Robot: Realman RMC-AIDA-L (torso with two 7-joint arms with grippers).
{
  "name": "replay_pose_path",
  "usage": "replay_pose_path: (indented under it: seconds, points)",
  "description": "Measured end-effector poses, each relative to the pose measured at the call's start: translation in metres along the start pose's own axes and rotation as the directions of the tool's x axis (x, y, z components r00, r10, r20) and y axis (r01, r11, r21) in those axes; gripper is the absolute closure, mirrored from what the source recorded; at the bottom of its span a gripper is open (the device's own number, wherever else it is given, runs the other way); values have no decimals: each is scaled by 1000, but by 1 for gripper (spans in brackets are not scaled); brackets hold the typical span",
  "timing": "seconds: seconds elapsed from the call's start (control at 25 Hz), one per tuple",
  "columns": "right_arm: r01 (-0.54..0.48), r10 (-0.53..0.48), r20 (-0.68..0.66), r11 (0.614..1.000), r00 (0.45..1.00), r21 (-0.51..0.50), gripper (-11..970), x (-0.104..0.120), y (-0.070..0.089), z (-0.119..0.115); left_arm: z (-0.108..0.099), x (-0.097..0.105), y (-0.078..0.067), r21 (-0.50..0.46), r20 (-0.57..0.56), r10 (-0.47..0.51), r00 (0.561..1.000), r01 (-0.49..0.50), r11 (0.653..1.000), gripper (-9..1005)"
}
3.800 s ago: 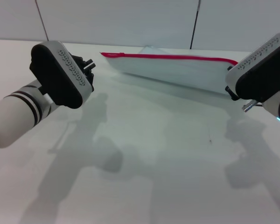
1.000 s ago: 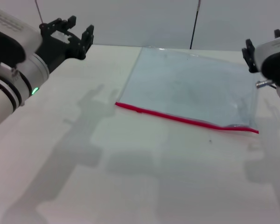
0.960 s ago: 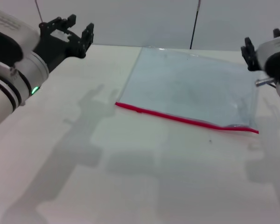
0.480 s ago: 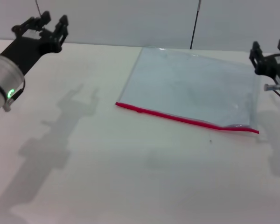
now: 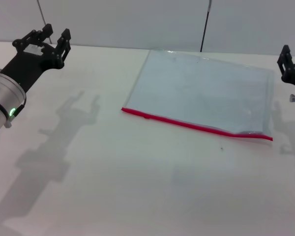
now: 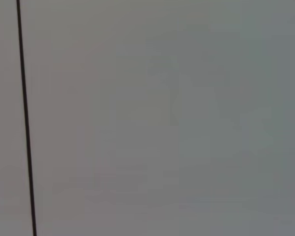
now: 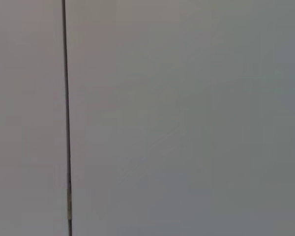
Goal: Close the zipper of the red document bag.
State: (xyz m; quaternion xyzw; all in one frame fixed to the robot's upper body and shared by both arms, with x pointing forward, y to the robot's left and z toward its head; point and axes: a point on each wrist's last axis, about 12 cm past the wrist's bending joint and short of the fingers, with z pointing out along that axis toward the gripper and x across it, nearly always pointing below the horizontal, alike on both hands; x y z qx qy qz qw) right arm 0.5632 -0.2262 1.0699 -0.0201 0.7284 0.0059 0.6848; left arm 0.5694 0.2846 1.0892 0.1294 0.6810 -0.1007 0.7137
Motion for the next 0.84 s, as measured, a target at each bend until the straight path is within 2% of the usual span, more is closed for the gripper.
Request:
replay_pose_path:
  seconds: [0.84]
  points:
    - [7,-7,-4,1000,1000,-4,354,2,1,4,3,2,1,0,-5,-10,1000,10,1000,567]
